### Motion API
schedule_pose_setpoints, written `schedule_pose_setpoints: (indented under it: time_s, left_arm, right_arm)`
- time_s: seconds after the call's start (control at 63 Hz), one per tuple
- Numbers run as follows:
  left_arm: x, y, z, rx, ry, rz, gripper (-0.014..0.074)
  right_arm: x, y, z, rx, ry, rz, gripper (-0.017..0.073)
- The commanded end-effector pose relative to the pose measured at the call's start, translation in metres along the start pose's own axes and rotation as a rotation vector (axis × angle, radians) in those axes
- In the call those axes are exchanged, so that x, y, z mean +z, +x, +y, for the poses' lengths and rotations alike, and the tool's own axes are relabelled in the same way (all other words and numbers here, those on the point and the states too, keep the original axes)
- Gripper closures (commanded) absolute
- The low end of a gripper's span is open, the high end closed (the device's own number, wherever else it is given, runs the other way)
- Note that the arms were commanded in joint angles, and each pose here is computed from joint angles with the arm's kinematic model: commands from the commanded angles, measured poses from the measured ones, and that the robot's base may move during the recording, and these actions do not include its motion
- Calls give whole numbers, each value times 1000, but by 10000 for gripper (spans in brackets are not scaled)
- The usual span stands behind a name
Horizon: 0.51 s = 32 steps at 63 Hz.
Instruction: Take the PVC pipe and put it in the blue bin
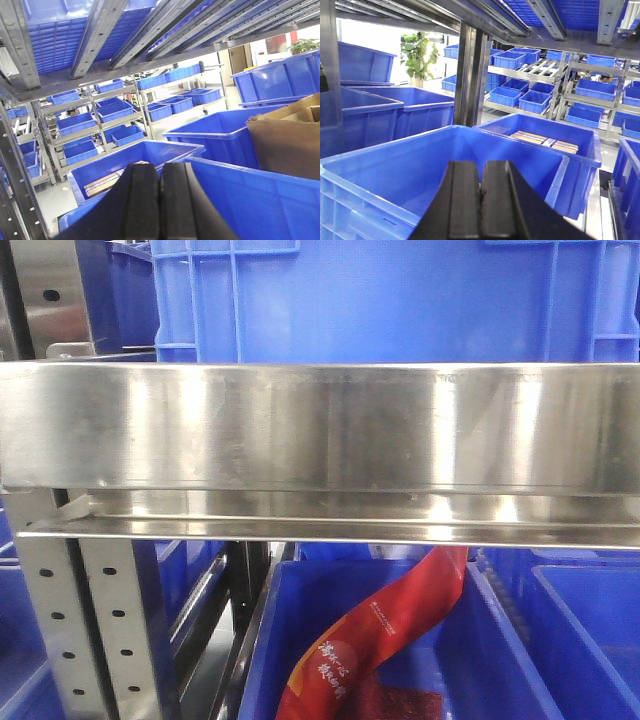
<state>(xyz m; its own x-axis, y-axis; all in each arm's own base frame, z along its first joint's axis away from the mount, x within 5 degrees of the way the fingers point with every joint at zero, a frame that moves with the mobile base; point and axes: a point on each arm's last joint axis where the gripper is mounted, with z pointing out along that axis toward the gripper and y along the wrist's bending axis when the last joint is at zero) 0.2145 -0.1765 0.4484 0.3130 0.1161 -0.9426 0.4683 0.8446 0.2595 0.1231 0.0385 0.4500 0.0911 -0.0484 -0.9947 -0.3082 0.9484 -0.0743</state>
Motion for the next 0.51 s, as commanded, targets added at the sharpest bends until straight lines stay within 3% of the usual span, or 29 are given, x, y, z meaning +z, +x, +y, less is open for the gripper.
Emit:
schedule_pose_setpoints:
  time_s: [0.0,0.492]
  left_arm:
    - [-3,-4,0,-13,-7,-15,704]
    - [-3,-4,1,-12,-11,-17,704]
  right_arm:
    - [-2,-1,0,-11,4,-9,727]
    - [-2,-1,0,-11,4,-9,727]
